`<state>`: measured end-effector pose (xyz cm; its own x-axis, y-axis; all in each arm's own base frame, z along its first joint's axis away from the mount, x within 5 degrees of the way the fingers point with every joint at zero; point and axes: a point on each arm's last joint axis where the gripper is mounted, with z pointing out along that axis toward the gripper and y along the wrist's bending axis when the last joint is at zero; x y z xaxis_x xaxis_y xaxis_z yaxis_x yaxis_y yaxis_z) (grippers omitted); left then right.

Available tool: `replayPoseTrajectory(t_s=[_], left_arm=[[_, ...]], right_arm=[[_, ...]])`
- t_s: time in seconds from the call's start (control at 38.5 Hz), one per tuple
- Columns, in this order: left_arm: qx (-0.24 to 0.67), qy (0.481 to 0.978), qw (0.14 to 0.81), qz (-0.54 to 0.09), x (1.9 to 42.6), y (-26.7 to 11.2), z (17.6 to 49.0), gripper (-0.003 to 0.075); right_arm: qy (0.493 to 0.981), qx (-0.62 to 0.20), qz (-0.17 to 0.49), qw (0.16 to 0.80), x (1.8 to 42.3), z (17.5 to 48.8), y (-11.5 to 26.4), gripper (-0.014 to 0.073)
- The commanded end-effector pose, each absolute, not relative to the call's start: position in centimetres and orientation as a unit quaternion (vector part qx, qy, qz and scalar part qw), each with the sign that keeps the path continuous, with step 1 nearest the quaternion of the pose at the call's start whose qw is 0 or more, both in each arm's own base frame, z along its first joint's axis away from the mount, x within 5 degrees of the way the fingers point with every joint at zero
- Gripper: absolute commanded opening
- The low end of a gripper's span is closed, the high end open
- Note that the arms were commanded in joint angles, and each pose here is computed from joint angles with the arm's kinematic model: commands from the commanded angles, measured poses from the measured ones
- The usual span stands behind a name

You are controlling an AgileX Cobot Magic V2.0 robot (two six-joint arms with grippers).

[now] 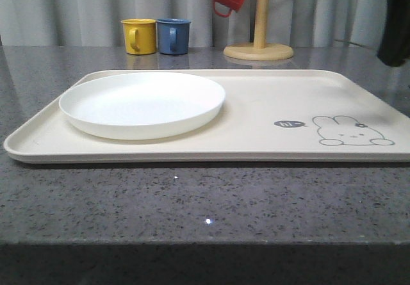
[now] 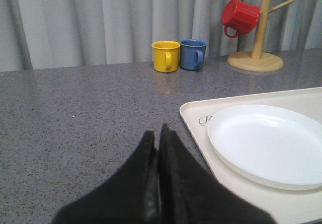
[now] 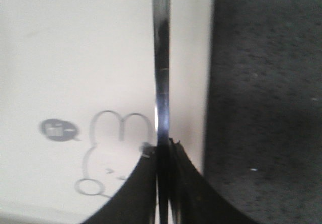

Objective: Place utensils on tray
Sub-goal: 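Carry the fork onto the tray beside the plate and release, then move the right gripper back to the chopsticks and grasp them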

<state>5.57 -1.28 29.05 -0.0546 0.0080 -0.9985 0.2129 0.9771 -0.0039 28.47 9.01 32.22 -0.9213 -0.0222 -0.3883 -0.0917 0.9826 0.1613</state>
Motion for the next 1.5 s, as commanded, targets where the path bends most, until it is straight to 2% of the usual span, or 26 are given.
replayPoseTrajectory(t_s=[0.0, 0.13, 0.23, 0.54, 0.8, 0.88, 1.06, 1.14, 1.25, 1.4, 1.48], left_arm=[[0.067, 0.687, 0.719, -0.08, 5.5, -1.2, 30.6, -0.0018], [0.067, 0.687, 0.719, -0.08, 5.5, -1.2, 30.6, -0.0018], [0.067, 0.687, 0.719, -0.08, 5.5, -1.2, 30.6, -0.0018], [0.067, 0.687, 0.719, -0.08, 5.5, -1.2, 30.6, -0.0018], [0.067, 0.687, 0.719, -0.08, 5.5, -1.2, 30.6, -0.0018], [0.067, 0.687, 0.719, -0.08, 5.5, -1.2, 30.6, -0.0018], [0.067, 0.687, 0.719, -0.08, 5.5, -1.2, 30.6, -0.0018], [0.067, 0.687, 0.719, -0.08, 5.5, -1.2, 30.6, -0.0018], [0.067, 0.687, 0.719, -0.08, 5.5, -1.2, 30.6, -0.0018], [0.067, 0.687, 0.719, -0.08, 5.5, -1.2, 30.6, -0.0018], [0.067, 0.687, 0.719, -0.08, 5.5, -1.2, 30.6, -0.0018]], right_arm=[[0.964, -0.036, 0.124, 0.233, 28.5, 34.9, 12.0, -0.0066], [0.963, -0.055, 0.145, 0.221, 29.2, 34.8, 16.3, -0.0066], [0.967, -0.044, 0.148, 0.205, 30.5, 33.7, 18.0, -0.0066], [0.975, 0.016, 0.135, 0.176, 33.3, 29.5, 19.3, -0.0066], [0.975, 0.022, 0.135, 0.176, 33.8, 28.6, 19.6, -0.0064], [0.975, 0.021, 0.134, 0.174, 33.8, 28.6, 19.6, -0.0026], [0.978, 0.021, 0.128, 0.163, 33.5, 28.8, 19.5, 0.0239], [0.978, 0.017, 0.125, 0.163, 33.3, 29.5, 19.3, 0.0306], [0.981, -0.009, 0.095, 0.172, 33.1, 31.2, 18.7, 0.032], [0.986, -0.045, -0.021, 0.16, 32.3, 33.9, 16.0, 0.032], [0.981, -0.066, -0.04, 0.177, 32.2, 34.9, 14.7, 0.032]])
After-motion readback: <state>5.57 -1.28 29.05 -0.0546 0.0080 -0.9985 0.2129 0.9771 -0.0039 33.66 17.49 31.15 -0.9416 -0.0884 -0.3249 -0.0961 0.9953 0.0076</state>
